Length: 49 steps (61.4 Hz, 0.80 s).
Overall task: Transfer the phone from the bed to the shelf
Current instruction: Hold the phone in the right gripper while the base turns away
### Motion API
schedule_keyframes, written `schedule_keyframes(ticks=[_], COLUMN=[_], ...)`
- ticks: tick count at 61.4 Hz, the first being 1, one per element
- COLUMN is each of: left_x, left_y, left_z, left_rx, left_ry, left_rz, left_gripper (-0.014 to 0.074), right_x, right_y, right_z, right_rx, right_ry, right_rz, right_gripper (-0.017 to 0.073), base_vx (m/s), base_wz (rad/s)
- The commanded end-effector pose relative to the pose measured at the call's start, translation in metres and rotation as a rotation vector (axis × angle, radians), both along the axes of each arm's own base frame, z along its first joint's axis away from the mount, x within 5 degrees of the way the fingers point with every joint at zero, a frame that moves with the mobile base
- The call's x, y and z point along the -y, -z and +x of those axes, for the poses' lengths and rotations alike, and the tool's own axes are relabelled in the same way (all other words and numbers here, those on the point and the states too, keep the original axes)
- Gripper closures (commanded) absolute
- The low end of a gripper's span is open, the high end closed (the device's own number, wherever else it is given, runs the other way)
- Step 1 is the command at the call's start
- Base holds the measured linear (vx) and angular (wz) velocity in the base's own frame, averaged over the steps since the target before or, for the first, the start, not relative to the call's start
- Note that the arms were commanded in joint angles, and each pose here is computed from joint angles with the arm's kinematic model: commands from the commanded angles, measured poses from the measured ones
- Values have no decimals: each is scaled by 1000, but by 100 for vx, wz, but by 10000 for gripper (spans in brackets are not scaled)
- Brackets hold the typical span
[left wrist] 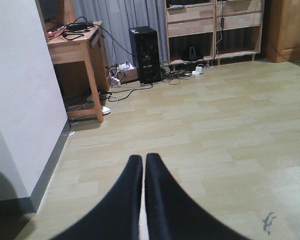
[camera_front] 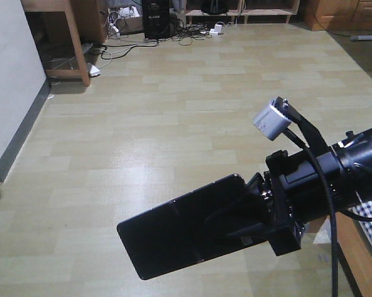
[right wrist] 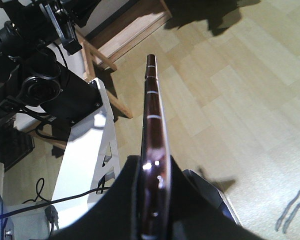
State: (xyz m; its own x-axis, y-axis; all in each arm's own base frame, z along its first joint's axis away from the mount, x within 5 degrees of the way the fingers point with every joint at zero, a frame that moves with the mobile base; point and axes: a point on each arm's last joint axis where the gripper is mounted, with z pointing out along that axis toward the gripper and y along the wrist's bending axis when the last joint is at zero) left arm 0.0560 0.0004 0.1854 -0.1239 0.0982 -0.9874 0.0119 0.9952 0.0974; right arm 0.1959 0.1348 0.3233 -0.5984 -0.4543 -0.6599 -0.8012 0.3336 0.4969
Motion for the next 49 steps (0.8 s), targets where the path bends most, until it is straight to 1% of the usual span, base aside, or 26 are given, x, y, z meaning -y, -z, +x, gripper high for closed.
schedule_keyframes(ticks=[1,49], left_x=[1,1], left_y=[-16,-16], left_z=[-1,-1], left_rx=[107,107], left_ry=[6,6], left_rz=[-9,-9], left_gripper=[593,593], right_x=[-2,-2], right_y=[-19,-19], right_z=[-10,-10], right_rx=[-4,-4], right_ry=[-51,-50], right_rz=[91,91], right_gripper=[560,560], base_vx=[33,38], base_wz=[-1,4])
